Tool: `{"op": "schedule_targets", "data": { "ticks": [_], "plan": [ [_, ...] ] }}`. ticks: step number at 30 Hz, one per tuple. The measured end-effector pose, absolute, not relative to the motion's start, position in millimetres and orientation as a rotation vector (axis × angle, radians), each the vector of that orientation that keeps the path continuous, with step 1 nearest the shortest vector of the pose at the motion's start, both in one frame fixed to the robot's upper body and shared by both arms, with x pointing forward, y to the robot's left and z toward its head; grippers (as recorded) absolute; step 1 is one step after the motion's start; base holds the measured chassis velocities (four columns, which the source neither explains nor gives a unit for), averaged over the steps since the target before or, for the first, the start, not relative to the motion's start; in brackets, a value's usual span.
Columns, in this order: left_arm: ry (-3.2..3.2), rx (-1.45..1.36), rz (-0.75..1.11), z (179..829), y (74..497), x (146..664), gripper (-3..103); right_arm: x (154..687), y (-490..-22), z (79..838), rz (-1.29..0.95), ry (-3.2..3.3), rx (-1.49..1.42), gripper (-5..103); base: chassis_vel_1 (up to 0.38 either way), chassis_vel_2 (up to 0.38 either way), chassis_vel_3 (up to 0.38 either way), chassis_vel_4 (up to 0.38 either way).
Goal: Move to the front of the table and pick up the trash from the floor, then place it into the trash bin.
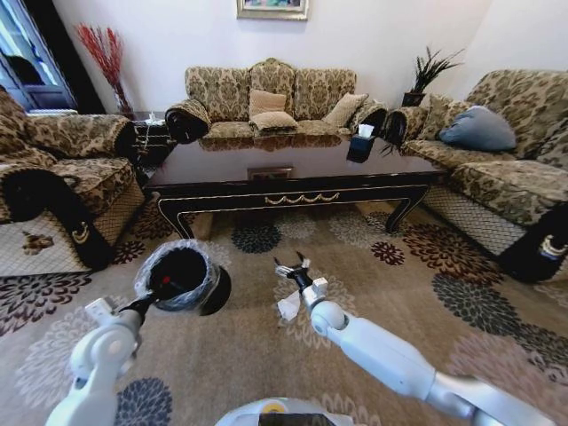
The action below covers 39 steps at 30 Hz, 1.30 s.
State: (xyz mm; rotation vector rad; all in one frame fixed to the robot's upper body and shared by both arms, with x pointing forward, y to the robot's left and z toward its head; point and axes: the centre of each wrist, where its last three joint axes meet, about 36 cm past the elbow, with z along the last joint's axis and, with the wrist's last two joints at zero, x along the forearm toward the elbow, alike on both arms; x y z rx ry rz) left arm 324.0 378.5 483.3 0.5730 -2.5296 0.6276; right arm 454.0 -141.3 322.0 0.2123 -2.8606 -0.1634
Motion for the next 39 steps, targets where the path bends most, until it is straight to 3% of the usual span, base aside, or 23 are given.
{"op": "schedule_targets", "data": {
  "ticks": [7, 15, 39],
  "plan": [
    [-2.543, 0.609, 0.721, 505.2, 393.9, 315.2, 2, 458.6, -85.1, 290.7, -0.254, -2.578, -0.098, 100, 0.0, 0.0, 0.0, 0.0],
    [-2.56, 0.648, 0.759, 521.7, 397.8, 309.4, 2, 450.2, -69.8, 264.8, -0.249, -2.399, -0.203, 100, 0.0, 0.0, 0.0, 0.0],
    [-2.574, 0.629, 0.75, 528.8, 380.8, 306.7, 2, 456.3, -74.3, 199.9, -0.192, -2.348, -0.189, 100, 0.0, 0.0, 0.0, 0.0]
  ]
}}
